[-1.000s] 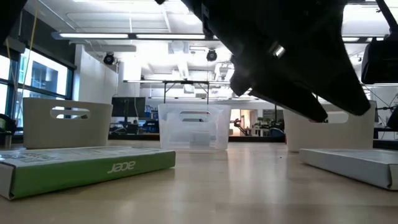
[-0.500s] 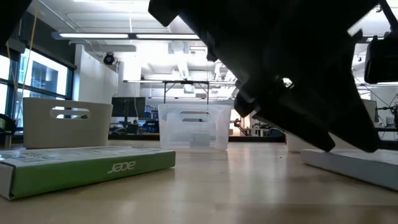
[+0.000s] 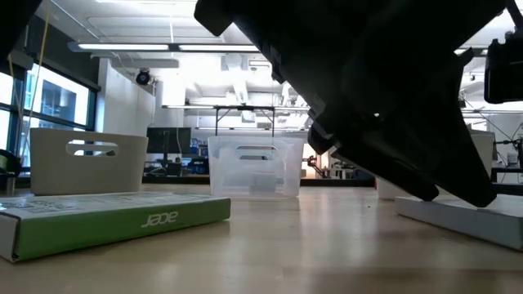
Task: Pick and place items into bin
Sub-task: Put the right card reader box into the white bin
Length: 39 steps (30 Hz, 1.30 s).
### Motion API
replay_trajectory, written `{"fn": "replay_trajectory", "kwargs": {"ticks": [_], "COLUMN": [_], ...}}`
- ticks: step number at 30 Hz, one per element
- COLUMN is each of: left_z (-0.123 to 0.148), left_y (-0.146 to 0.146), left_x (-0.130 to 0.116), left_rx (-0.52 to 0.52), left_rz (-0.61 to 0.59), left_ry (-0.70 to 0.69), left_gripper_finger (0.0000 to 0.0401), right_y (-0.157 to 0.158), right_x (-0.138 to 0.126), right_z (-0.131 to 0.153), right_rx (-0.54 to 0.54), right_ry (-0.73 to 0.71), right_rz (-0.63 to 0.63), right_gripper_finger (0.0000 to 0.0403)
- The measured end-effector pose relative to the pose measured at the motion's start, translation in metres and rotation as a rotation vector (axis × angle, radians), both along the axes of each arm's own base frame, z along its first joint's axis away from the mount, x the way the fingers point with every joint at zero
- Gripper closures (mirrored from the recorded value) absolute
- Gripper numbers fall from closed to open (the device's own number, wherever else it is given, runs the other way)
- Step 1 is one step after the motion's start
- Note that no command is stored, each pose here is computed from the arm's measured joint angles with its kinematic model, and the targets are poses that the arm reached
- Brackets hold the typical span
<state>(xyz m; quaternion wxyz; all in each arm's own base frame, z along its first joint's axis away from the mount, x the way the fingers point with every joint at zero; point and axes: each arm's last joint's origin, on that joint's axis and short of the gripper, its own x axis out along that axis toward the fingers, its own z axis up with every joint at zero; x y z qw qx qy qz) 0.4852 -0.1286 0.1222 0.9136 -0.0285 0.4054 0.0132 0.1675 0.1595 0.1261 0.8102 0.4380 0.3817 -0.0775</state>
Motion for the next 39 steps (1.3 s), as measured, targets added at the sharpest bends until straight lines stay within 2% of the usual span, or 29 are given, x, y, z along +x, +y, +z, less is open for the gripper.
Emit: {"fn": "replay_trajectory", "kwargs": {"ticks": [7, 13, 20, 24, 33, 36, 39], "left_z": [-0.001, -0.002, -0.003, -0.004, -0.002, -0.003, -0.003], "left_y": [-0.003, -0.004, -0.01, -0.012, -0.013, -0.014, -0.014], "left_x": [-0.002, -0.004, -0.008, -0.009, -0.006, -0.006, -0.006], "left_rx": [0.043, 0.056, 0.092, 0.101, 0.132, 0.135, 0.131], "left_rz": [0.005, -0.002, 0.005, 0.003, -0.059, -0.069, -0.069], "left_ry": [0.012, 0.032, 0.046, 0.046, 0.008, 0.006, 0.004], "left_gripper_finger": [0.0169, 0.0169, 0.0169, 0.0169, 0.0169, 0.0169, 0.0169], "right_y": [0.0, 0.007, 0.009, 0.008, 0.008, 0.01, 0.011], "right_x": [0.006, 0.02, 0.023, 0.022, 0.023, 0.021, 0.021], "right_z": [-0.008, -0.025, -0.025, -0.021, -0.018, -0.018, -0.017], "right_rx": [0.045, 0.143, 0.155, 0.139, 0.084, 0.064, 0.037], "right_ry": [0.035, 0.025, -0.021, -0.044, -0.097, -0.113, -0.13], "right_rz": [-0.03, -0.026, -0.035, -0.04, -0.031, -0.011, 0.003], "right_gripper_finger": [0.0225, 0.0211, 0.0196, 0.022, 0.0322, 0.0328, 0.0317]}}
